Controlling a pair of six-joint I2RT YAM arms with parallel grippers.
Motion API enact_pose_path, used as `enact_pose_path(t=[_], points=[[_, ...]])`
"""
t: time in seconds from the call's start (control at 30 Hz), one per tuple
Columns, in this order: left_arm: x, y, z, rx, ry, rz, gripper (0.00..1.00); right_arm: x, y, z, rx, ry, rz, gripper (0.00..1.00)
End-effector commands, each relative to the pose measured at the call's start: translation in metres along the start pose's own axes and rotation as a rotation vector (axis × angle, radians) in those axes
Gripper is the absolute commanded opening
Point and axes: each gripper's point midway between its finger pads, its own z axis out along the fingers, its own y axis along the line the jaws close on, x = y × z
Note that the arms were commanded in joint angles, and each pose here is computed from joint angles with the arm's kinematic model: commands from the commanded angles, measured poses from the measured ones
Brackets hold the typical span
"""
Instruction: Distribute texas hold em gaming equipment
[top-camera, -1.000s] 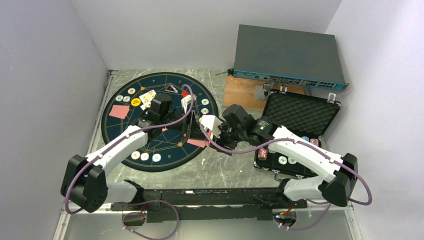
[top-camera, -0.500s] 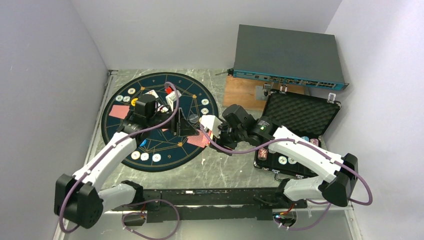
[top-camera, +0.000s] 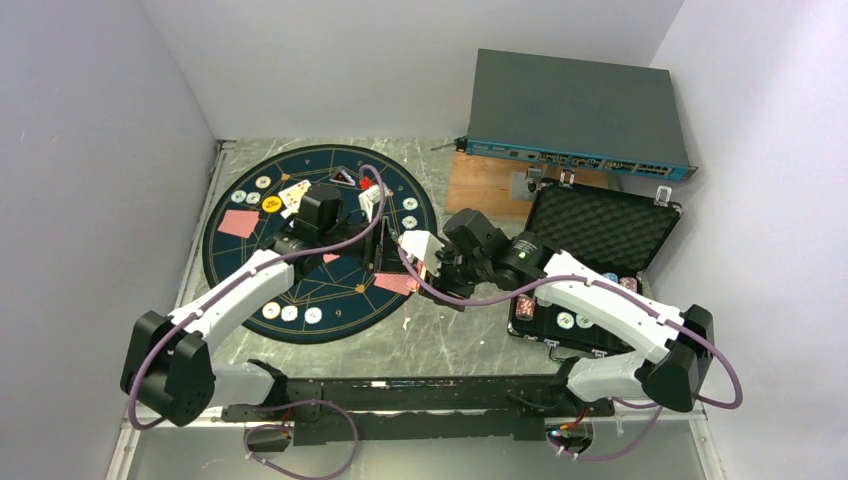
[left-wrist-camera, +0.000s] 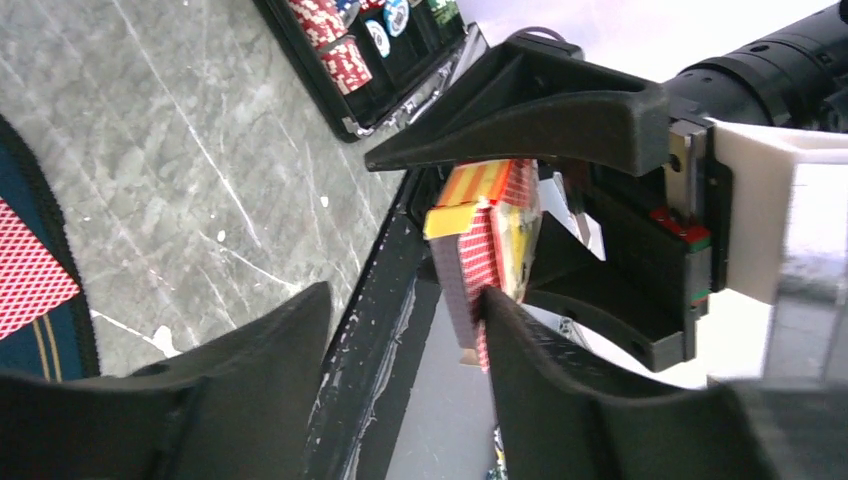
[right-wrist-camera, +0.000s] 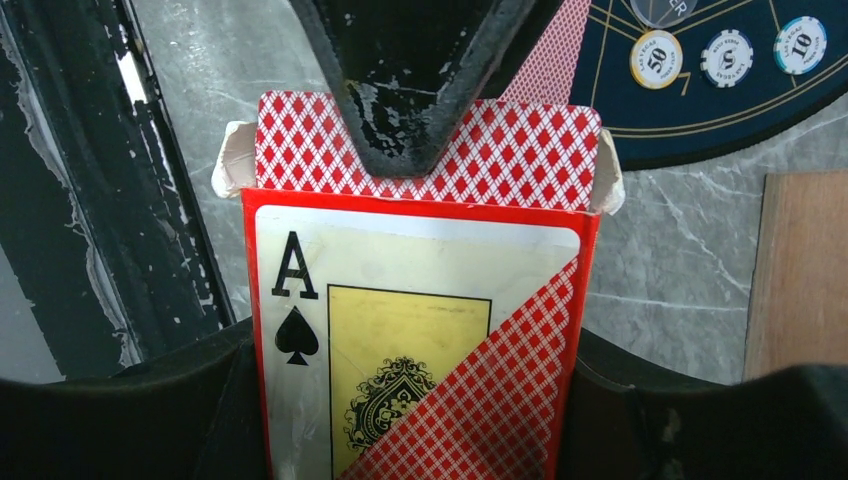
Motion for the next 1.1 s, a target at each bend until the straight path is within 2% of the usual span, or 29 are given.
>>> enact_pose_path(t=[0.0,0.13,0.2,0.23,0.27,0.37,0.47,0.57,0.67,0.7,0.77,0.83,0.9,1.03,1.07], points=[[-0.016,-0.005,0.001,-0.007,-0.029,0.039,0.53,-0.041,-0.005,-0.014,0.020,-0.138,-0.028,0.00],[-0.011,-0.002,-0.009,-0.010,-0.051,0.028,0.22,-0.037,-0.005,-0.015,0.023,-0.131,-0.025,0.00],[-0.009,0.000,-0.015,-0.016,-0.069,0.017,0.14,-0.035,-0.004,-0.015,0.023,-0.129,-0.023,0.00],[-0.008,-0.001,-0.018,-0.012,-0.080,0.017,0.14,-0.034,-0.004,-0.015,0.023,-0.127,-0.023,0.00],[-0.008,-0.002,-0.021,-0.002,-0.091,0.024,0.18,-0.034,-0.004,-0.015,0.023,-0.126,-0.024,0.00],[-0.010,-0.013,-0.027,0.028,-0.113,0.084,0.50,-0.033,-0.003,-0.015,0.021,-0.123,-0.028,0.00],[-0.011,-0.020,-0.029,0.043,-0.116,0.107,0.71,-0.033,-0.004,-0.013,0.020,-0.124,-0.030,0.00],[-0.015,-0.021,-0.023,0.049,-0.097,0.100,0.79,-0.036,-0.004,-0.012,0.017,-0.130,-0.030,0.00],[-0.018,-0.016,-0.012,0.031,-0.070,0.077,0.79,-0.039,-0.005,-0.012,0.020,-0.134,-0.030,0.00],[-0.019,-0.014,-0.009,0.023,-0.065,0.070,0.76,-0.040,-0.006,-0.013,0.021,-0.137,-0.030,0.00],[-0.019,-0.006,-0.006,-0.005,-0.048,0.044,0.64,-0.041,-0.007,-0.014,0.024,-0.138,-0.029,0.00],[-0.017,0.002,-0.009,-0.031,-0.041,0.013,0.45,-0.041,-0.007,-0.016,0.030,-0.138,-0.027,0.00],[-0.017,0.010,-0.018,-0.048,-0.061,-0.019,0.33,-0.039,-0.007,-0.017,0.035,-0.134,-0.027,0.00],[-0.016,0.021,-0.041,-0.084,-0.128,-0.053,0.16,-0.032,-0.007,-0.017,0.041,-0.117,-0.031,0.00],[-0.017,0.025,-0.047,-0.101,-0.148,-0.061,0.07,-0.031,-0.007,-0.018,0.042,-0.118,-0.031,0.00]])
